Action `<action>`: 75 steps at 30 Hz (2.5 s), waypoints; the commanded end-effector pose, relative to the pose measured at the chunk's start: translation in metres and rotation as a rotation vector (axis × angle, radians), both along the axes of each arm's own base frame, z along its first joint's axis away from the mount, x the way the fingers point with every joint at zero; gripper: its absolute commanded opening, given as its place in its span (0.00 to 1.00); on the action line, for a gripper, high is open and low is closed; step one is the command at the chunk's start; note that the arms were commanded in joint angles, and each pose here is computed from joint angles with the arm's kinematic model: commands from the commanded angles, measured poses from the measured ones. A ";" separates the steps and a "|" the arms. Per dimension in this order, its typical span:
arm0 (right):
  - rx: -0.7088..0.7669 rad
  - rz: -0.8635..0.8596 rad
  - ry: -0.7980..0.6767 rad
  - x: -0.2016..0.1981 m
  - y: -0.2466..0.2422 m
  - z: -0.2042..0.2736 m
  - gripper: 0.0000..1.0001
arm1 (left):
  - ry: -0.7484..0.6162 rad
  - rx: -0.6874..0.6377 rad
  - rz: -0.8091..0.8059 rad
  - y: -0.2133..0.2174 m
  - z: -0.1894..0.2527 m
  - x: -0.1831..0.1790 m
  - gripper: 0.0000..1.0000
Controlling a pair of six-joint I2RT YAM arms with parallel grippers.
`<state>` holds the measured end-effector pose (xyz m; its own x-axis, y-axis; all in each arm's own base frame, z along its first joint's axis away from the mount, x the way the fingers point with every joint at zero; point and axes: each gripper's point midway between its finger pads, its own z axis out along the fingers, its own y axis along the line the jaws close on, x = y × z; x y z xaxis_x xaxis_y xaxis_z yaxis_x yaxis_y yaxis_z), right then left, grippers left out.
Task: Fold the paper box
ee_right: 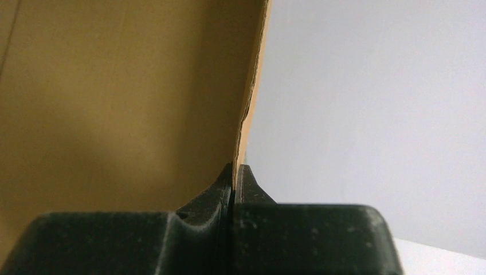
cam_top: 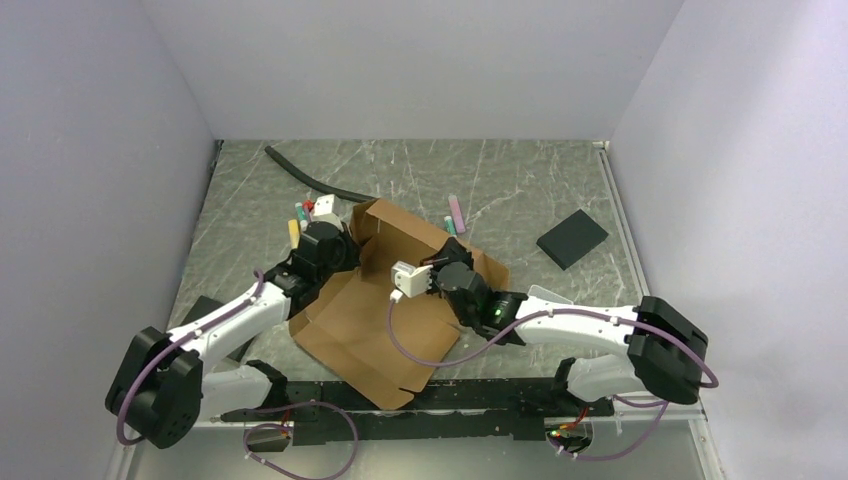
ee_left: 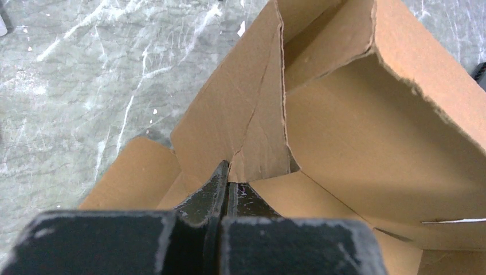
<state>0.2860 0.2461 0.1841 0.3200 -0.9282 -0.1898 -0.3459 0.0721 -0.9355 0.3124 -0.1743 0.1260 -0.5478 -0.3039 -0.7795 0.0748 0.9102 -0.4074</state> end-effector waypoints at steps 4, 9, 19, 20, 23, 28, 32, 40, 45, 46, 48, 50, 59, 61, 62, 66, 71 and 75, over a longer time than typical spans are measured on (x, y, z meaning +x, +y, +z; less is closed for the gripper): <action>-0.155 0.013 -0.075 -0.001 0.000 -0.017 0.00 | -0.001 -0.045 0.013 -0.012 -0.005 0.003 0.00; -0.139 0.006 -0.068 -0.002 0.006 -0.019 0.00 | -0.010 -0.088 -0.015 -0.021 -0.005 -0.003 0.00; -0.135 0.037 -0.066 -0.013 0.020 -0.021 0.00 | 0.013 -0.137 -0.013 -0.027 -0.010 -0.006 0.06; -0.136 0.038 -0.065 -0.014 0.020 -0.022 0.00 | 0.016 -0.139 -0.015 -0.028 -0.011 -0.007 0.08; -0.134 0.040 -0.061 -0.015 0.020 -0.024 0.00 | 0.019 -0.139 -0.020 -0.029 -0.014 -0.007 0.17; -0.127 0.040 -0.056 -0.016 0.018 -0.024 0.00 | 0.009 -0.121 -0.021 -0.025 -0.014 -0.008 0.33; -0.124 0.038 -0.053 -0.016 0.017 -0.025 0.00 | -0.006 -0.094 -0.034 -0.023 -0.011 -0.008 0.46; -0.129 0.038 -0.049 -0.017 0.015 -0.029 0.00 | -0.062 -0.092 -0.179 -0.027 0.013 -0.022 0.64; -0.132 0.031 -0.053 -0.016 0.015 -0.031 0.00 | -0.061 -0.081 -0.197 -0.014 0.024 -0.042 0.66; -0.133 0.031 -0.055 -0.016 0.015 -0.030 0.00 | -0.064 -0.075 -0.200 -0.011 0.027 -0.046 0.66; -0.130 0.026 -0.059 -0.015 0.015 -0.029 0.00 | -0.062 -0.055 -0.207 -0.004 0.033 -0.056 0.65; -0.130 0.026 -0.062 -0.015 0.015 -0.028 0.00 | -0.077 -0.003 -0.167 0.012 0.039 -0.060 0.65; -0.134 0.024 -0.059 -0.016 0.014 -0.030 0.00 | -0.226 0.258 0.056 0.081 0.086 -0.050 0.64; -0.130 0.023 -0.057 -0.015 0.013 -0.030 0.00 | -0.242 0.287 0.073 0.087 0.080 -0.041 0.63; -0.132 0.023 -0.057 -0.016 0.013 -0.030 0.00 | -0.249 0.287 0.070 0.088 0.076 -0.034 0.62; -0.134 0.024 -0.054 -0.015 0.014 -0.031 0.00 | -0.252 0.194 0.071 0.095 0.054 0.004 0.62; -0.142 0.025 -0.055 -0.015 0.017 -0.032 0.00 | -0.462 0.130 -0.064 0.084 0.066 0.044 0.66; -0.129 0.024 -0.054 -0.015 0.016 -0.030 0.00 | -0.531 0.121 -0.183 0.078 0.066 0.068 0.74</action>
<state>0.2798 0.2540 0.1823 0.2888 -0.9538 -0.0830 -0.2228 0.0174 -0.9747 0.3455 -0.0710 0.1196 -0.3898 -0.1597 -0.9069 0.1220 0.9672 -0.2227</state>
